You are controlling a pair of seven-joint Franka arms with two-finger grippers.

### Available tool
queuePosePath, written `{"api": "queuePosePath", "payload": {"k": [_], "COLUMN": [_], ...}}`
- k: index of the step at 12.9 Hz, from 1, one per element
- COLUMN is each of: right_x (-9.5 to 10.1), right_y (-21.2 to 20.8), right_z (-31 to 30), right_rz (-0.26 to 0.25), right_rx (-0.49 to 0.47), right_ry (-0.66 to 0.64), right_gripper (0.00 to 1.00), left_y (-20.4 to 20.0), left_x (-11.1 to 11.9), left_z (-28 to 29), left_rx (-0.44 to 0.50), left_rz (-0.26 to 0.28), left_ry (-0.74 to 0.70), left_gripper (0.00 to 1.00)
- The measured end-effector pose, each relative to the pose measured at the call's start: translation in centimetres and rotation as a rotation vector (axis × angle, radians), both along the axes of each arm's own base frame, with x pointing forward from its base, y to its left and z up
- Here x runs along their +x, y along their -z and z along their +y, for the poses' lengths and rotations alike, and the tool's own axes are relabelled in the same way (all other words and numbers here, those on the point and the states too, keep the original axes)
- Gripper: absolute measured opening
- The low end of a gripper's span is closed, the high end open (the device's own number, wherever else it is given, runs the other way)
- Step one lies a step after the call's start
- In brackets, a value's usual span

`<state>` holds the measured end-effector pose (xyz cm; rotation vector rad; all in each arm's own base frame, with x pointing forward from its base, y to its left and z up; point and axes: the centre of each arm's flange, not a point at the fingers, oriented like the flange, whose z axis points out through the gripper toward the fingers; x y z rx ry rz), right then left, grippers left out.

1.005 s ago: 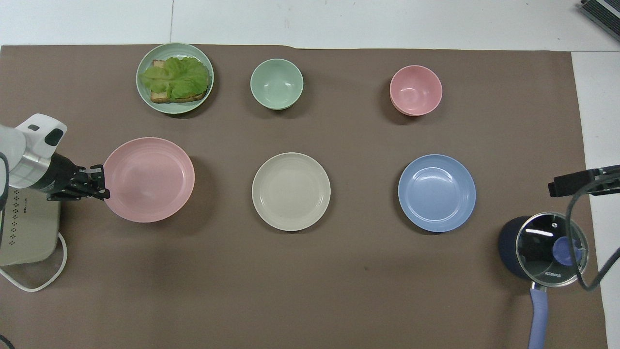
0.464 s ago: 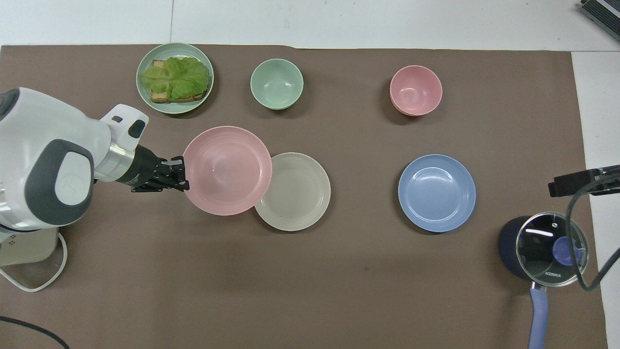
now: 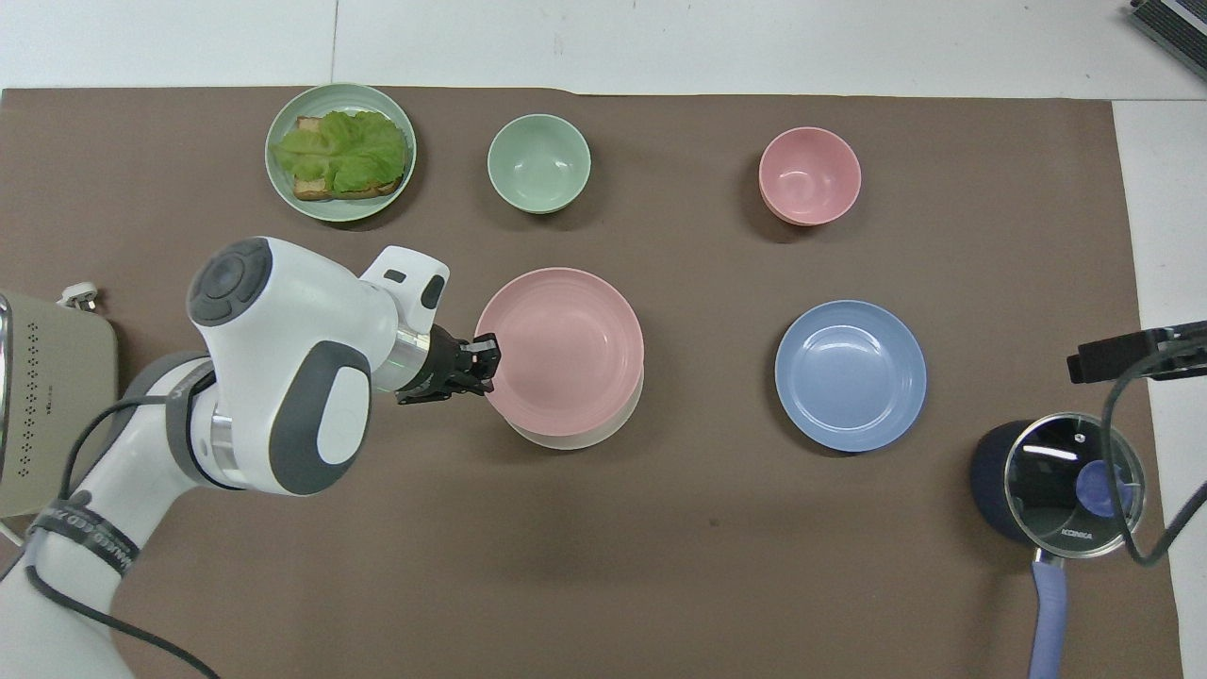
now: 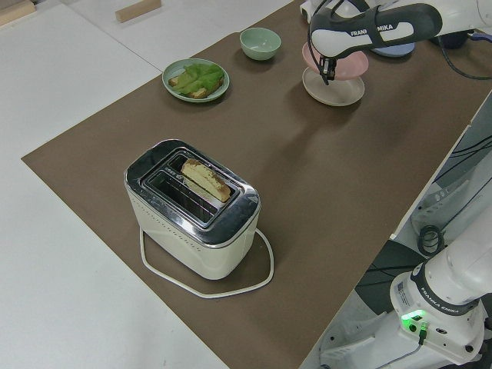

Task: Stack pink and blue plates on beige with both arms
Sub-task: 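Carry the pink plate onto the beige plate with the left gripper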

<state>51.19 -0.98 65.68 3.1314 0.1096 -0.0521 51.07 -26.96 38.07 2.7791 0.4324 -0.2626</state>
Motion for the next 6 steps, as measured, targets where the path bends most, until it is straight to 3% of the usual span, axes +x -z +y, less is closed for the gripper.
{"api": "queuePosePath", "payload": {"k": [6], "right_x": [0.0], "right_y": [0.0], "right_z": [0.0], "right_rz": [0.0], "right_rx": [0.0], "right_ry": [0.0], "right_gripper": [1.0], "left_y": [4.4], "left_x": [-1.3], "left_z": [0.2], "left_rx": [0.028], "left_rz": [0.013], "left_ry": [-0.027], "left_gripper": [0.05]}}
